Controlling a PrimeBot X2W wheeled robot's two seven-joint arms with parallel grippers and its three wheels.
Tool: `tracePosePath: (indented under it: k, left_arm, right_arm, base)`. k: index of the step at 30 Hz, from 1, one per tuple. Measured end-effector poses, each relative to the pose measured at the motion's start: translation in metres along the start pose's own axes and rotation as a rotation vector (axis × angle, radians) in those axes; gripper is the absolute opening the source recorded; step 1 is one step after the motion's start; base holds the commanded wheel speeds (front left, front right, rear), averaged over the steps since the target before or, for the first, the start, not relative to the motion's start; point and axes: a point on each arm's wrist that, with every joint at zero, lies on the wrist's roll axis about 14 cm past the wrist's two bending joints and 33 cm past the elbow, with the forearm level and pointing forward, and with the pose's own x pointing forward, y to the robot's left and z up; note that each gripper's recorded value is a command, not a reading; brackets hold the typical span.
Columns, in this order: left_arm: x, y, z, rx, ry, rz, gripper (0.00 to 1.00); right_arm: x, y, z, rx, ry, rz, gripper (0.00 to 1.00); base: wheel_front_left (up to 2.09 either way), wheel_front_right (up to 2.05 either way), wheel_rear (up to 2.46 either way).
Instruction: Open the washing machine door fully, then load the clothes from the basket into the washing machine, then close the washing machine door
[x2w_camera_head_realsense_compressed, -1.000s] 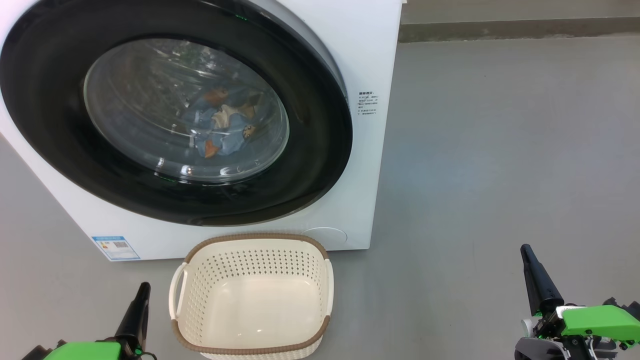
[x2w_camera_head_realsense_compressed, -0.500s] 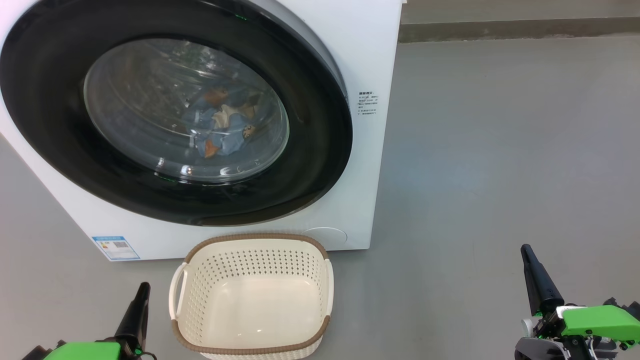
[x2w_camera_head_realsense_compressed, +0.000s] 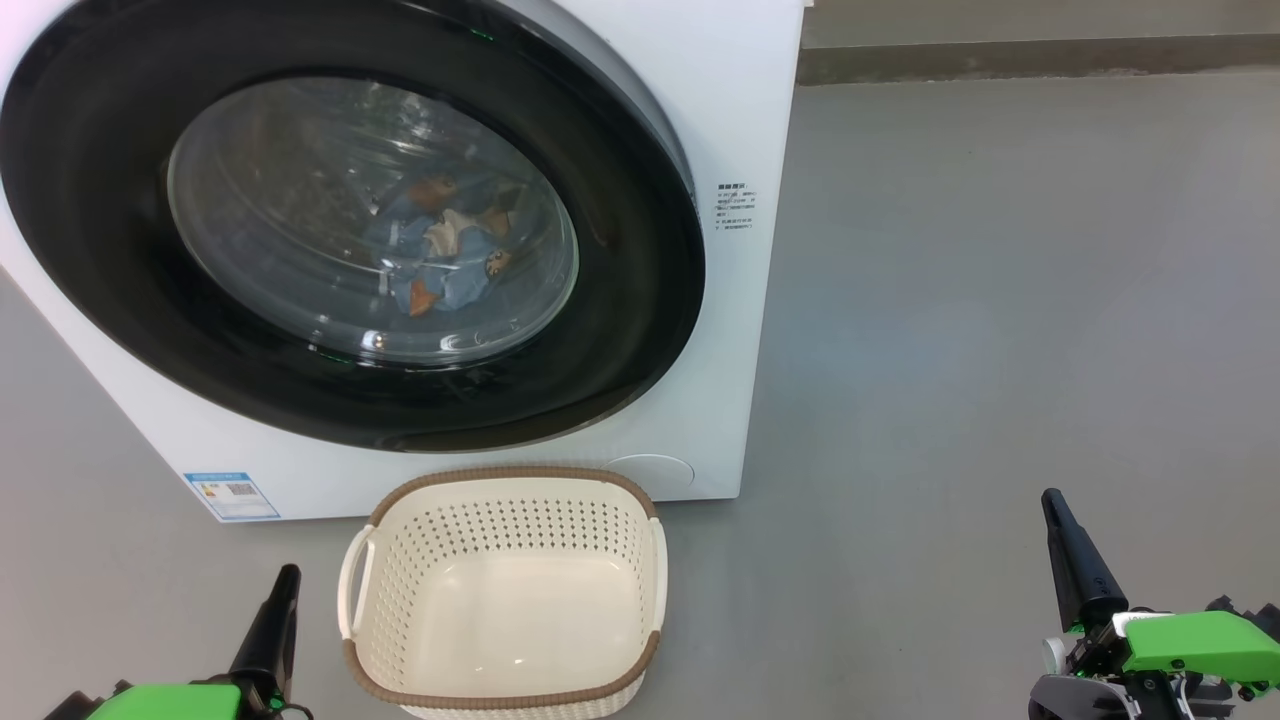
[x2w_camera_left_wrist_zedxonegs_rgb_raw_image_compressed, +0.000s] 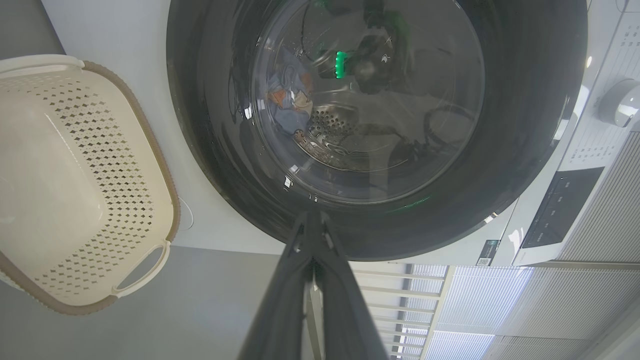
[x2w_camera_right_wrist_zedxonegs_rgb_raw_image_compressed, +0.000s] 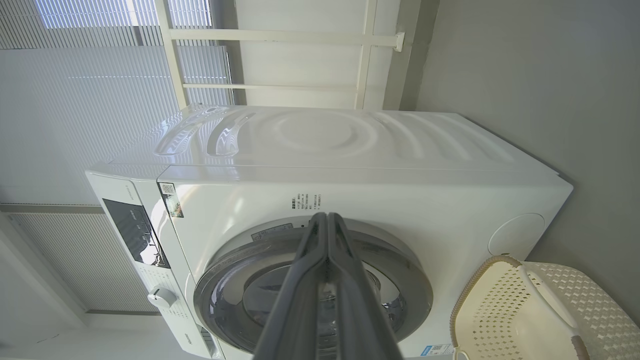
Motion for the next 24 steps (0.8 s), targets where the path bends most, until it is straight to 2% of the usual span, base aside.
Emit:
tracePosePath:
  k: [24]
  left_arm:
    - [0.0,0.0,0.0007,-0.002,-0.001,0.0,0.0]
  right_arm:
    - [0.0,0.0,0.0003,0.001,-0.001,0.0,0.0]
  base:
    - [0.0,0.0,0.0]
